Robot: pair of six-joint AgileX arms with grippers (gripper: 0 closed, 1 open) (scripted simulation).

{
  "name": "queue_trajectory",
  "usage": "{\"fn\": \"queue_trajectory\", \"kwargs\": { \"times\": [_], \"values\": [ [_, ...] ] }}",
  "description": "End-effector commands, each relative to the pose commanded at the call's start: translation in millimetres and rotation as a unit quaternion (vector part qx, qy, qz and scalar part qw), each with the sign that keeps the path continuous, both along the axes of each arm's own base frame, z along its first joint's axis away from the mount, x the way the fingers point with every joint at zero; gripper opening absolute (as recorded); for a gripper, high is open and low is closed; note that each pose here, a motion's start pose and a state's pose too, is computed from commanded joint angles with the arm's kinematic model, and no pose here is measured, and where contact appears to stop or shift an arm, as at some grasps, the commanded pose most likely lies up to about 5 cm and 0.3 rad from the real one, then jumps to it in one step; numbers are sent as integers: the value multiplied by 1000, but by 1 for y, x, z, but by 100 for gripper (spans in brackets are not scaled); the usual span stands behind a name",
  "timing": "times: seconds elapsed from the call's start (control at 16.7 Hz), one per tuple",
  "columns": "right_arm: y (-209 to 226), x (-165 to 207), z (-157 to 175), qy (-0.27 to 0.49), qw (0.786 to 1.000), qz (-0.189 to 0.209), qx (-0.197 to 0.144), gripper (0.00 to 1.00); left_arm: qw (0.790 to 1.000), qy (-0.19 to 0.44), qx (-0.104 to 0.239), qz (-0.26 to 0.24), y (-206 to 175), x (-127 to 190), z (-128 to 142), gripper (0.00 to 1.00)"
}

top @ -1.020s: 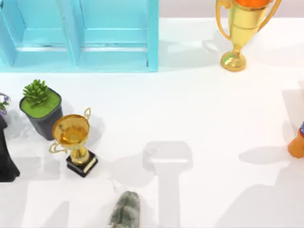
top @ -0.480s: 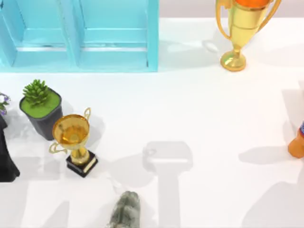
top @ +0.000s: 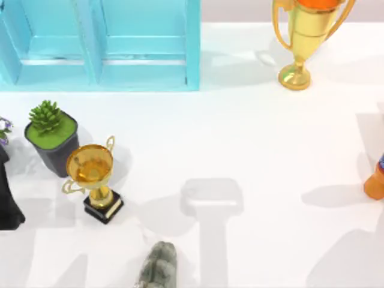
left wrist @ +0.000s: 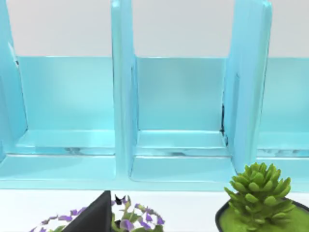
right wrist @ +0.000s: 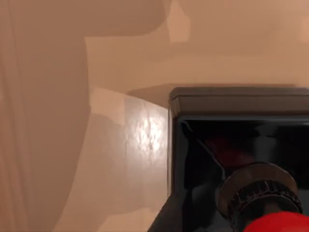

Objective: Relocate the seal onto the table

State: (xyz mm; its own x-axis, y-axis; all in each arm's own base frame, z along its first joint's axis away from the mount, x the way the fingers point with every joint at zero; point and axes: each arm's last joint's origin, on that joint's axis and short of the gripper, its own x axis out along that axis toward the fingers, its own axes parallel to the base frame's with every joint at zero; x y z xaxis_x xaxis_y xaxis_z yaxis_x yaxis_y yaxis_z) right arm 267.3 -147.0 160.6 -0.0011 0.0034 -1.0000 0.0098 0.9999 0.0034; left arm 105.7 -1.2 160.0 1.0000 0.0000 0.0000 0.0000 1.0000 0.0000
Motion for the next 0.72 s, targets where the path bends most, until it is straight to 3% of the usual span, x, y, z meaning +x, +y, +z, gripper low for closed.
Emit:
{"fn": "queue_trajectory", "kwargs": {
  "times": [0.3, 0.72],
  "values": [
    [0, 0, 0, 0, 1000, 0, 0, 2, 1000, 0, 0, 0, 0, 0, 0, 100],
    [0, 0, 0, 0, 1000, 0, 0, 0, 1000, 0, 0, 0, 0, 0, 0, 100]
  ]
}}
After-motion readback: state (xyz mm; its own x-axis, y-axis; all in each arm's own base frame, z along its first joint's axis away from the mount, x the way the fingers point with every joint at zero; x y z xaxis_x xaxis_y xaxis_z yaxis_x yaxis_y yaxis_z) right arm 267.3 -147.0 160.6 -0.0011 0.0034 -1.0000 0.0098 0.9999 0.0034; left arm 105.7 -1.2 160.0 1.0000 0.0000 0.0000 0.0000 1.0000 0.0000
